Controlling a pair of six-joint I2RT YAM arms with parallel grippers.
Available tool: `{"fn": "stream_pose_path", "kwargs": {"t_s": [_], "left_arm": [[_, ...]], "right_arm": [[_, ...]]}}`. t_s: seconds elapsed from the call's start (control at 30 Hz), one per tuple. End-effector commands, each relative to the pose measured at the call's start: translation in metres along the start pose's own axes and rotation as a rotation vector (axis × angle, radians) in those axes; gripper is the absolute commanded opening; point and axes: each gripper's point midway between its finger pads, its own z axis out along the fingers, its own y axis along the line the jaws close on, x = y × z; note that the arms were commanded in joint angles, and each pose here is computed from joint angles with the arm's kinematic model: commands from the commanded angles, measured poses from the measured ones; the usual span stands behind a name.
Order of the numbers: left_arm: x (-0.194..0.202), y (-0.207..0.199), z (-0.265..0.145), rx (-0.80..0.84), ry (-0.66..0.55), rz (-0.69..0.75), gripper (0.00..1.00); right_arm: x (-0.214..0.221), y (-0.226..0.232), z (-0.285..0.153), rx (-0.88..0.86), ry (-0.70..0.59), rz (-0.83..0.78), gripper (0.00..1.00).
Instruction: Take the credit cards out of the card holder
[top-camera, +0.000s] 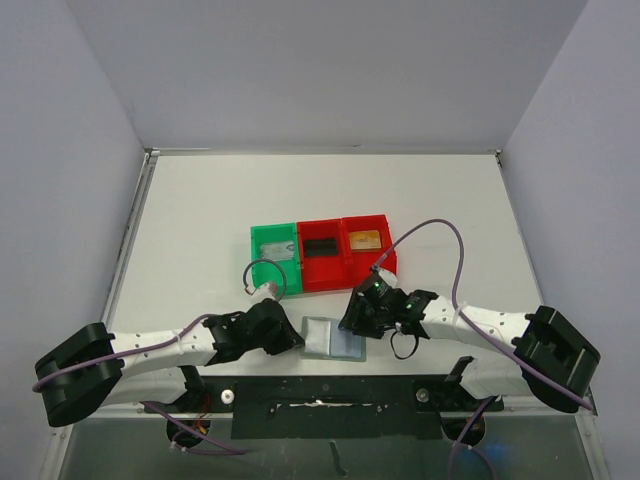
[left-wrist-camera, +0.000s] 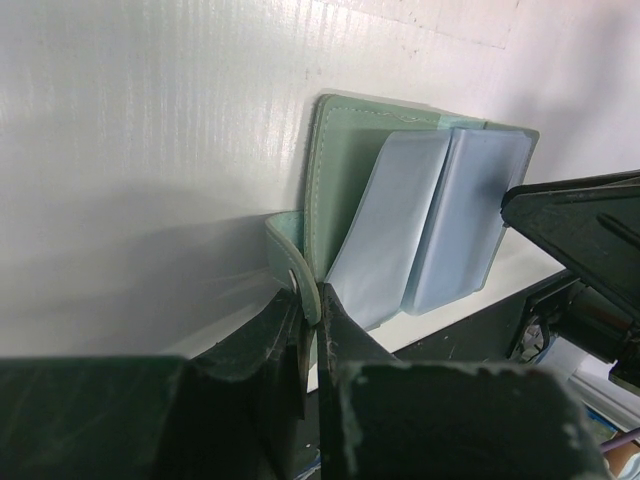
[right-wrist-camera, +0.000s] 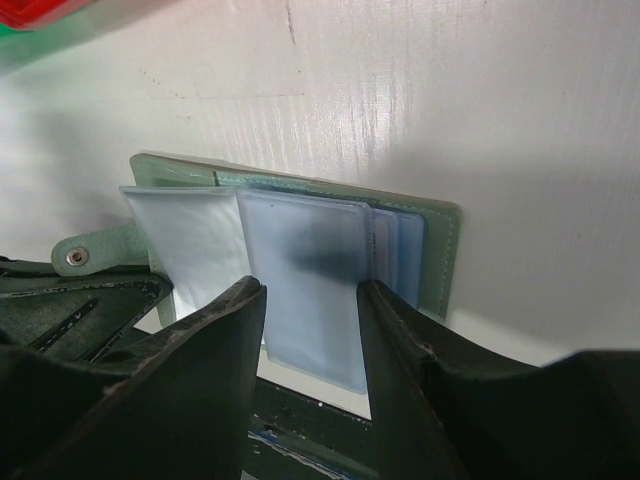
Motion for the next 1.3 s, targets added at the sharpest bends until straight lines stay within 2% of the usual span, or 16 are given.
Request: {"fn": "stream_pose_path", "kwargs": {"t_s": [0.0,0.4,1.0,1.27], "left_arm": [[-0.006,-0.025,-0.003,0.060,-0.019,-0.006,0.00],[-0.006,-0.024,-0.004,0.061,-0.030,-0.014,0.00],[-0.004,-0.023,-0.004,0.061,-0.027,-0.013,0.00],[-0.005,-0.024,-0.004,0.063,-0.029,-0.013,0.00]], "right_arm": [[-0.004,0.003,-0.002,0.026,-0.017,-0.028,0.44],[-0.013,0.010,-0.021,0.081,-0.064,-0.079,0.47],[0.004,-0.005,0.000,0.153,-0.023,-0.080,0.46],[0.000,0.008,-0.007,0.161,-0.041,-0.124,0.50]]}}
